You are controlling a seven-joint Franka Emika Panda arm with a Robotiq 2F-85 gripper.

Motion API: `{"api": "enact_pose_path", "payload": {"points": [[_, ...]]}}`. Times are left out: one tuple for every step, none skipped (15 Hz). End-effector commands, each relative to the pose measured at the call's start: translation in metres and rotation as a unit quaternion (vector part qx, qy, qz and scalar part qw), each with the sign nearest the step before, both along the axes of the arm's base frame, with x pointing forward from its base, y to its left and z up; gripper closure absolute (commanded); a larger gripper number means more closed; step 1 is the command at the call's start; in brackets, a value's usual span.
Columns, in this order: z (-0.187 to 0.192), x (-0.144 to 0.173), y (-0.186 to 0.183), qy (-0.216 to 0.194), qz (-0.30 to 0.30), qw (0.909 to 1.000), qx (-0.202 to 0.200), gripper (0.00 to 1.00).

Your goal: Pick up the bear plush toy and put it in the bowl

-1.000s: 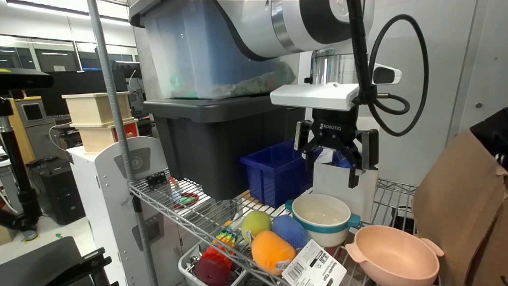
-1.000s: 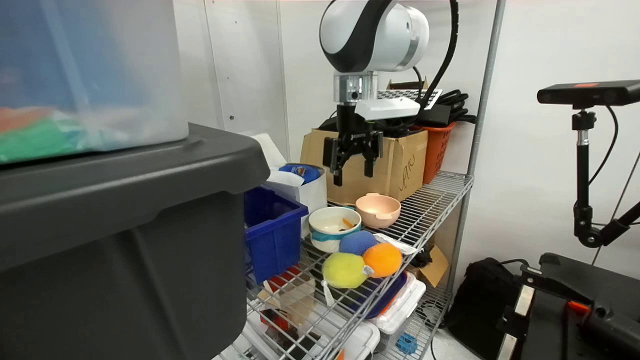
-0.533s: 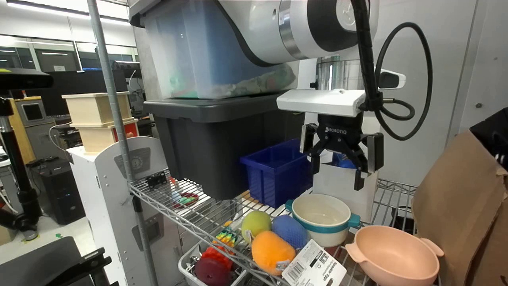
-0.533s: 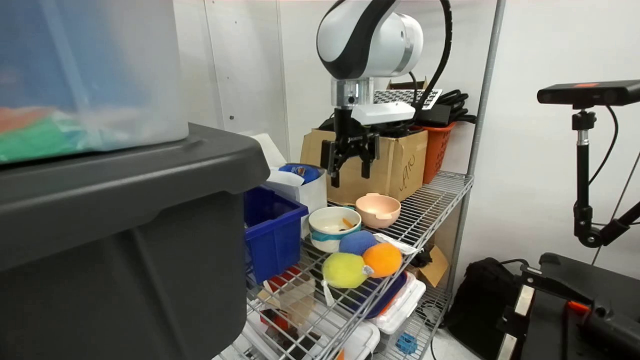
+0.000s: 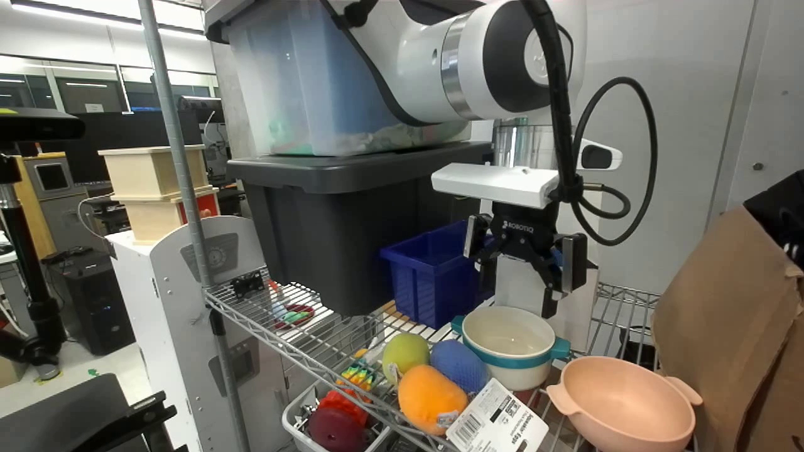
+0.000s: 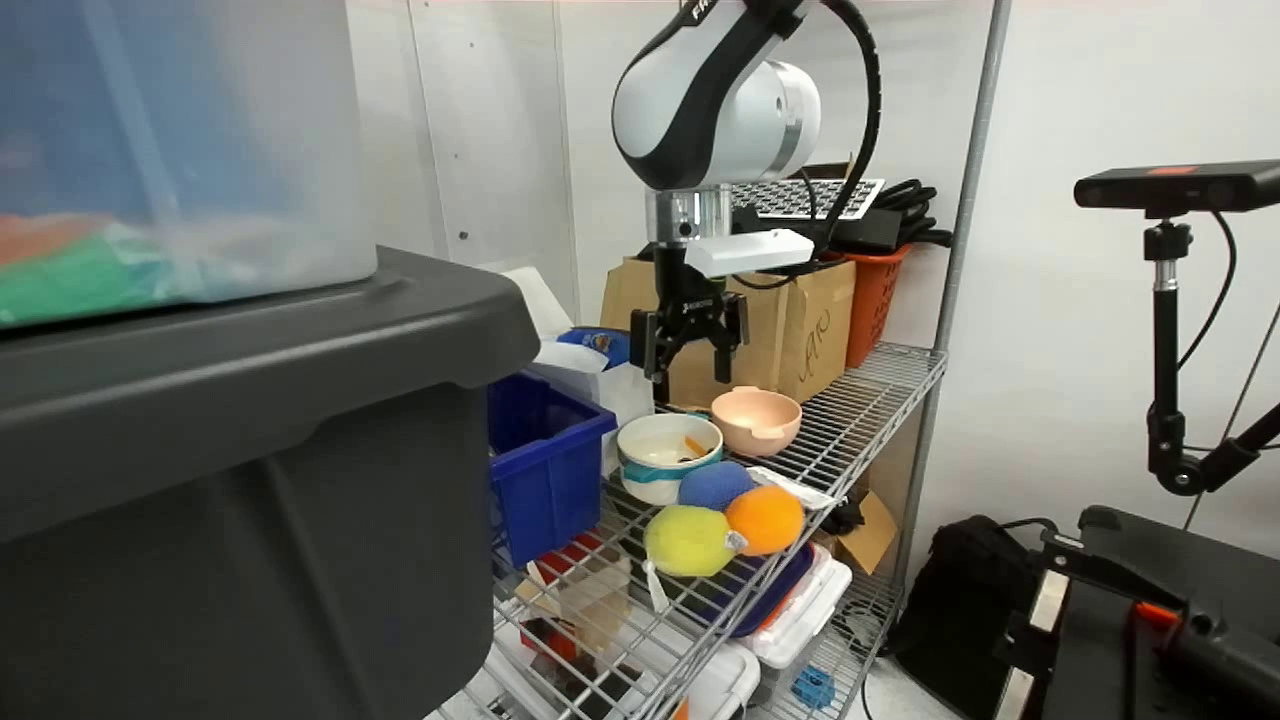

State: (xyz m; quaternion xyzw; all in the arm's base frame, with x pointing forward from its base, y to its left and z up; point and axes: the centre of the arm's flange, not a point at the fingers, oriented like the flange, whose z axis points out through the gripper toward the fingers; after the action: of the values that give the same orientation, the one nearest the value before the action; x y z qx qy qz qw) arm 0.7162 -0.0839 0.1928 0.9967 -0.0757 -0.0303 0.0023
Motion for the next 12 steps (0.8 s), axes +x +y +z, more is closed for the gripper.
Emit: {"api": "enact_pose_path", "payload": {"points": [[-0.010,0.007,0.020,0.019,-0.003,0.9998,0.007,0.00],[-0.013,0.007,0.024,0.023,-0.003,0.9997,0.008,0.00],[-0.016,0.006,0.028,0.025,-0.002,0.9996,0.008,0.00],[-0.018,0.006,0.029,0.027,-0.002,0.9996,0.009,0.00],[-0.020,0.008,0.029,0.027,-0.003,0.9996,0.008,0.00],[-0.021,0.010,0.027,0.028,-0.005,0.9996,0.008,0.00],[-0.020,0.013,0.025,0.028,-0.007,0.9996,0.007,0.00],[-0.020,0.016,0.021,0.027,-0.009,0.9995,0.008,0.00],[-0.019,0.019,0.017,0.027,-0.012,0.9995,0.007,0.00],[-0.018,0.023,0.013,0.027,-0.015,0.9995,0.007,0.00],[-0.018,0.025,0.008,0.029,-0.018,0.9994,0.007,0.00],[-0.020,0.027,0.005,0.029,-0.020,0.9994,0.006,0.00]]}}
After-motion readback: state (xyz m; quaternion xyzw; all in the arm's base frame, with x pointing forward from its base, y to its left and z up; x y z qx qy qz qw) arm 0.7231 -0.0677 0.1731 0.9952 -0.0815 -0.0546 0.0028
